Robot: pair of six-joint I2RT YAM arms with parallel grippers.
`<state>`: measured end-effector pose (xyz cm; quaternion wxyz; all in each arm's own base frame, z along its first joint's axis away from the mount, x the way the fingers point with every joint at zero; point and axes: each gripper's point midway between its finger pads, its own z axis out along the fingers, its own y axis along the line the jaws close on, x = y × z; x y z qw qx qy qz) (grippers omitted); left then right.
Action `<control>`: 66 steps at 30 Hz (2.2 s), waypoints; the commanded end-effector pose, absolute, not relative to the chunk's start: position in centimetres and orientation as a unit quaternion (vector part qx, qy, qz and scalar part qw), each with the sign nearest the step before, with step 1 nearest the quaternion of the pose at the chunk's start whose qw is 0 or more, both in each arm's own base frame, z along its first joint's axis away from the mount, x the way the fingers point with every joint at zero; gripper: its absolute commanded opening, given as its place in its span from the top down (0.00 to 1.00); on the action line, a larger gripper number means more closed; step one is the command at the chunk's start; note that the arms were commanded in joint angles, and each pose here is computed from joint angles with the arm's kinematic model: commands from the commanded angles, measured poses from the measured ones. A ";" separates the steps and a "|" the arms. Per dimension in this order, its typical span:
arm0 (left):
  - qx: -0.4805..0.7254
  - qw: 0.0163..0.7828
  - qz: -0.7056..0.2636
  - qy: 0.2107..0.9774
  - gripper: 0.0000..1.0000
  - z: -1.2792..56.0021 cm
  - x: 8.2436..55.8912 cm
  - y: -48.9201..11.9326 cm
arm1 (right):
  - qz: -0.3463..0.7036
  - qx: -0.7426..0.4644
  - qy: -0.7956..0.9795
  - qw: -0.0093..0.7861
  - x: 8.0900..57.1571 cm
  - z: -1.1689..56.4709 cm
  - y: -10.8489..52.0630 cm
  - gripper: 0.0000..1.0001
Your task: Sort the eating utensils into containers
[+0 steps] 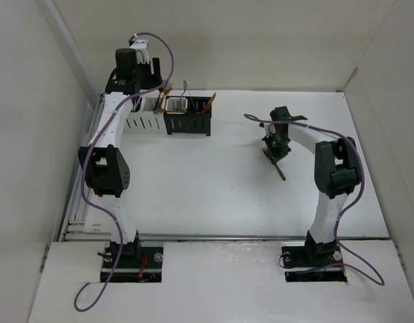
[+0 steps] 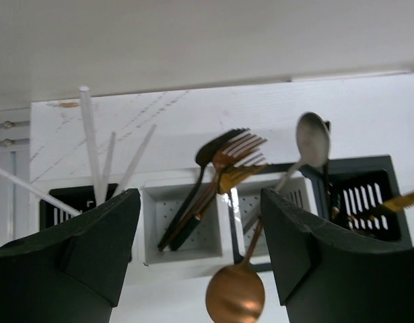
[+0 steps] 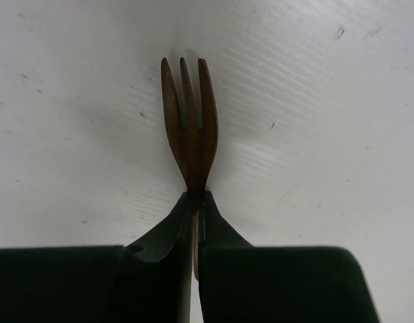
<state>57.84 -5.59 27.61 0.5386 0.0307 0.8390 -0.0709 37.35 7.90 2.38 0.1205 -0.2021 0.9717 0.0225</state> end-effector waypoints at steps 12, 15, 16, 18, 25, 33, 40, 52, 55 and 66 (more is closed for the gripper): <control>0.284 0.480 -0.336 0.759 0.30 32.5 47.0 -18.9 | 0.382 -0.159 0.654 0.633 46.2 39.3 25.3 1.00; 0.308 0.476 -0.351 0.745 0.30 33.1 45.8 -20.7 | 0.411 -0.162 0.642 0.627 46.5 40.4 29.5 1.00; 0.305 0.479 -0.353 0.744 0.30 33.3 45.9 -20.8 | 0.417 -0.158 0.649 0.617 46.9 39.4 30.6 1.00; 0.304 0.490 -0.358 0.735 0.30 34.0 46.1 -21.4 | 0.431 -0.152 0.647 0.610 46.9 39.3 32.3 1.00; 0.317 0.489 -0.382 0.717 0.26 34.9 45.3 -23.3 | 0.477 -0.147 0.625 0.600 46.0 39.8 36.5 1.00; 0.337 0.464 -0.384 0.724 0.30 32.5 44.4 -23.7 | 0.469 -0.131 0.622 0.613 46.5 39.7 36.5 1.00; 0.337 0.488 -0.328 0.736 0.31 33.1 45.7 -22.4 | 0.377 -0.085 0.663 0.641 49.0 36.6 32.2 1.00; 0.345 0.482 -0.358 0.722 0.25 32.5 45.3 -24.1 | 0.374 -0.101 0.657 0.646 48.7 37.4 34.8 1.00; 0.332 0.484 -0.361 0.725 0.24 32.5 45.7 -24.1 | 0.398 -0.113 0.652 0.636 47.7 37.9 36.4 1.00; 0.318 0.496 -0.355 0.726 0.41 32.6 46.6 -24.1 | 0.409 -0.127 0.665 0.612 46.8 35.7 37.3 1.00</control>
